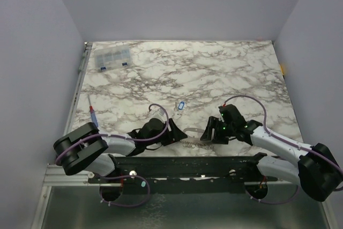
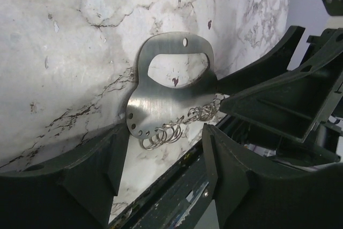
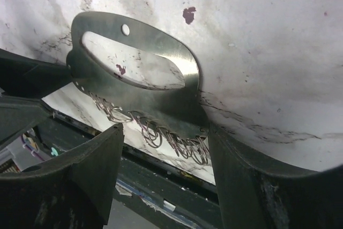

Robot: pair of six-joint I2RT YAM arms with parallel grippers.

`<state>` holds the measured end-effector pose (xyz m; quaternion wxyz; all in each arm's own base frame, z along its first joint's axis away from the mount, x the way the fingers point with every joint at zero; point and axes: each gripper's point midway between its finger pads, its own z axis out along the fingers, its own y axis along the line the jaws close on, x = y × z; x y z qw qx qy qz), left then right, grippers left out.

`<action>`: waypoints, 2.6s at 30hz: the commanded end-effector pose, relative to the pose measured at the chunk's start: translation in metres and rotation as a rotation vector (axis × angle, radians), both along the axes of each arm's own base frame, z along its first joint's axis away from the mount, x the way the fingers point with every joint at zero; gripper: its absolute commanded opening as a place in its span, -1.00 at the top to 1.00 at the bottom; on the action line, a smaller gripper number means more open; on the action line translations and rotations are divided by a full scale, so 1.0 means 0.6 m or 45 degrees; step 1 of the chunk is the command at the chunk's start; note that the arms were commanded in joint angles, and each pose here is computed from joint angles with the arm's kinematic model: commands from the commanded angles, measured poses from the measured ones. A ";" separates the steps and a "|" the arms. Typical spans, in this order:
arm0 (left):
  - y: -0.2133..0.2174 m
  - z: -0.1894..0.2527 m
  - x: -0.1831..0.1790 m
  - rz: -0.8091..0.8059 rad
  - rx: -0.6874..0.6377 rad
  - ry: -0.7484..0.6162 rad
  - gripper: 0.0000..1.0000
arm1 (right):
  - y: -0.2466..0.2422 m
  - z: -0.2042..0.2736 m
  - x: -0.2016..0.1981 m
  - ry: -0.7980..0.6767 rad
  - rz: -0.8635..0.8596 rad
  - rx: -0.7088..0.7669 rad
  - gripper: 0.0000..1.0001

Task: Put the keys on the keyring

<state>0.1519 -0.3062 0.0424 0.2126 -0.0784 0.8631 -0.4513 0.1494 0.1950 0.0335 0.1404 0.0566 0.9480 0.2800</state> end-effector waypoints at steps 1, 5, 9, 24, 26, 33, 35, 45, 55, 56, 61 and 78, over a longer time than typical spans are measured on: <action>0.014 -0.049 -0.020 0.001 0.077 0.126 -0.28 | 0.010 -0.002 0.002 -0.020 0.019 0.043 -0.34; 0.009 -0.043 -0.017 0.012 0.044 0.131 -0.27 | 0.010 -0.010 0.000 -0.018 0.023 0.044 -0.29; 0.010 -0.030 -0.020 0.028 -0.013 0.138 -0.27 | 0.010 -0.019 -0.002 -0.018 0.025 0.049 -0.17; 0.029 -0.031 0.006 0.146 -0.020 0.044 0.05 | 0.007 -0.031 -0.002 -0.020 0.043 0.029 0.01; 0.039 -0.026 0.011 0.187 -0.023 0.022 0.06 | 0.006 -0.030 0.000 -0.031 0.036 0.028 0.19; 0.056 -0.019 0.017 0.186 0.018 -0.075 0.08 | 0.022 -0.003 0.011 -0.115 0.044 0.120 0.74; 0.054 -0.014 0.017 0.159 0.028 -0.107 0.10 | 0.028 0.012 0.014 -0.143 0.050 0.158 0.88; 0.064 0.008 0.024 0.087 0.133 -0.261 0.11 | 0.002 0.000 -0.004 -0.066 0.003 0.065 0.14; 0.105 0.063 0.060 0.044 0.436 -0.512 0.02 | -0.008 -0.004 -0.033 -0.026 -0.067 0.133 0.03; 0.107 0.068 0.062 0.035 0.449 -0.528 0.02 | -0.008 -0.007 -0.034 -0.017 -0.068 0.133 0.04; 0.111 0.077 0.067 -0.005 0.483 -0.561 0.01 | -0.009 -0.038 -0.047 0.052 -0.065 0.122 0.15; 0.124 0.070 0.055 0.022 0.432 -0.535 0.03 | -0.010 -0.041 -0.029 -0.018 -0.078 0.110 0.39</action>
